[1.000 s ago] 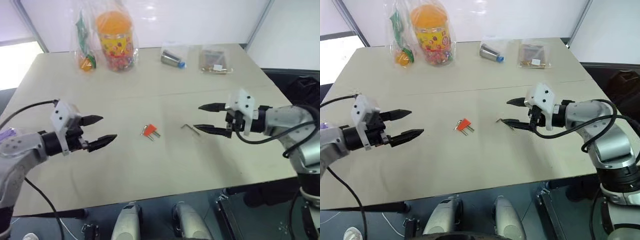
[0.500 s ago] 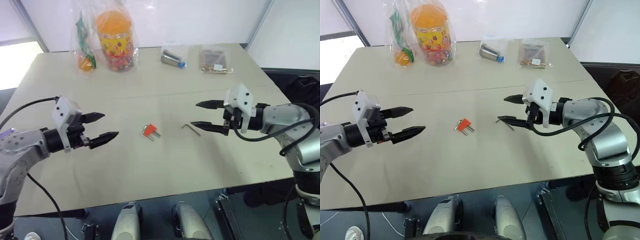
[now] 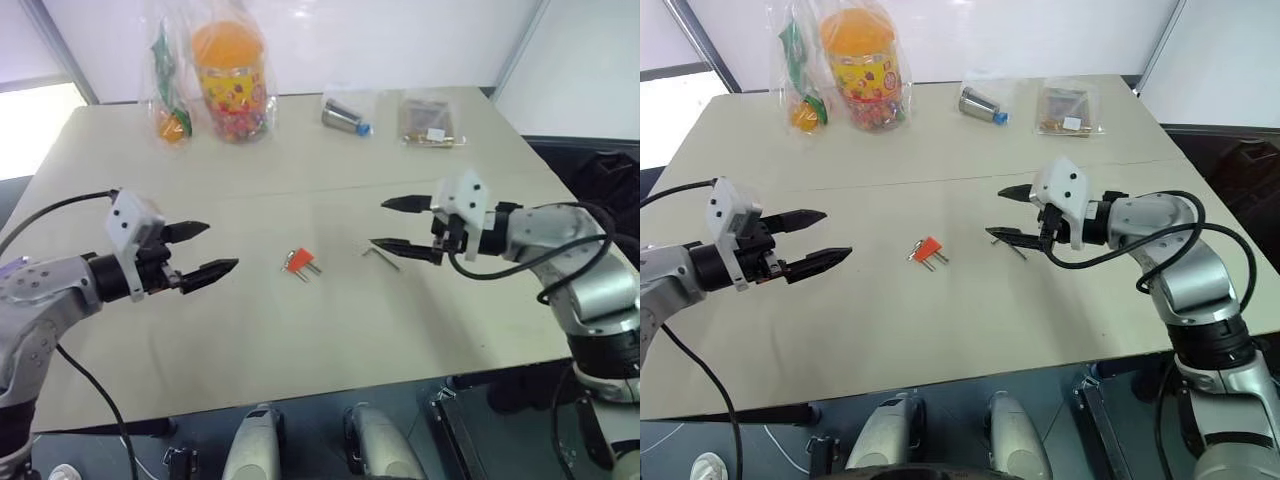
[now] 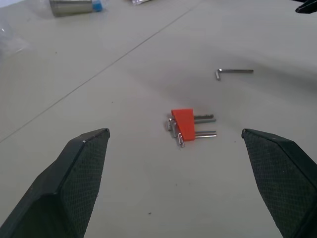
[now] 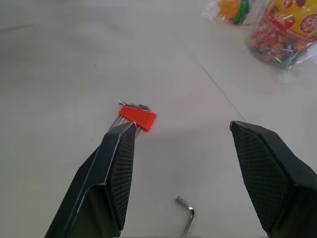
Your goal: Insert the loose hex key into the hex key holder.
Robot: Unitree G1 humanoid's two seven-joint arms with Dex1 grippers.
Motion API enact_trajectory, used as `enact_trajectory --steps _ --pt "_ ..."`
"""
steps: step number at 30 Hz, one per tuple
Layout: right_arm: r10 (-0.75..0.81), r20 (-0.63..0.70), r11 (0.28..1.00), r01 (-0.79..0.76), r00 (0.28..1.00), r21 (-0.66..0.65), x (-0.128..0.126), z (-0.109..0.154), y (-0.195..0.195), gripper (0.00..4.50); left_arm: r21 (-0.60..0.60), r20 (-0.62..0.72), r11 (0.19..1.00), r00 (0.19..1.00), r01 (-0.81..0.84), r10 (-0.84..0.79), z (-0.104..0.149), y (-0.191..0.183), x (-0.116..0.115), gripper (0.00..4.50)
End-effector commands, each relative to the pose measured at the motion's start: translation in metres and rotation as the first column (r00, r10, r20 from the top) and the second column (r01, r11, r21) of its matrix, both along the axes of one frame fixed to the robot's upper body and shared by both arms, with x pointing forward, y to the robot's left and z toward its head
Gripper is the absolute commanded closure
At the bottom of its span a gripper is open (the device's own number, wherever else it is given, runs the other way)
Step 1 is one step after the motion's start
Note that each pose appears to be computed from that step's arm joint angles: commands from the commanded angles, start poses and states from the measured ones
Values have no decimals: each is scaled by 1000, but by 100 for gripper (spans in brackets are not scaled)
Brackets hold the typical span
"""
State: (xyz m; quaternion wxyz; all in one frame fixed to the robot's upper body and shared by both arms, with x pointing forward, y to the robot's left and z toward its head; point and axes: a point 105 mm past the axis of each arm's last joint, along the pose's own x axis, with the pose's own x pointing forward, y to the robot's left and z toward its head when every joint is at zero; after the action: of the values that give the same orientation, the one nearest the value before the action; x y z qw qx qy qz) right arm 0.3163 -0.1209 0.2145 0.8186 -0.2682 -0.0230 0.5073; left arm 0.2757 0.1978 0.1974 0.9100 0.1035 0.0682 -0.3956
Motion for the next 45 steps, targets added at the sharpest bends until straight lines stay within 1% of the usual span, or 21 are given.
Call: enact_trajectory --steps 1,3,6,9,11,15,18,21,28,36,45 --pt "2 79 1000 0 997 -18 7 5 7 137 2 41 1000 999 1 -1 8 -4 -1 4" --pt "-20 106 999 26 994 -48 18 -6 13 137 2 41 1000 999 -2 2 6 -6 -2 4" --pt "-54 127 987 72 990 -141 39 -36 25 137 2 40 1000 999 -5 5 4 -9 -4 4" --pt "-64 141 975 92 988 -203 54 -61 39 137 3 41 1000 999 -18 18 2 -8 -5 4" --pt "-66 126 974 91 990 -206 60 -78 54 137 2 42 1000 999 -25 25 1 -8 -6 4" --pt "-54 141 966 88 989 -242 65 -97 65 137 4 49 999 998 -39 39 2 -8 -7 4" --pt "-68 150 965 103 986 -242 71 -102 67 137 6 51 999 998 -48 47 2 -7 -8 4" --pt "-56 152 965 92 987 -246 70 -106 72 137 6 51 999 997 -53 52 1 -7 -9 4" --pt "-1 95 972 24 995 -235 58 -113 88 137 7 53 998 997 -61 60 1 -7 -9 4" --pt "72 8 975 -69 997 -211 40 -113 109 137 9 69 997 995 -72 71 3 -4 -7 4" --pt "92 -21 974 -94 996 -205 35 -117 122 137 4 76 996 993 -86 86 3 -4 -9 4"
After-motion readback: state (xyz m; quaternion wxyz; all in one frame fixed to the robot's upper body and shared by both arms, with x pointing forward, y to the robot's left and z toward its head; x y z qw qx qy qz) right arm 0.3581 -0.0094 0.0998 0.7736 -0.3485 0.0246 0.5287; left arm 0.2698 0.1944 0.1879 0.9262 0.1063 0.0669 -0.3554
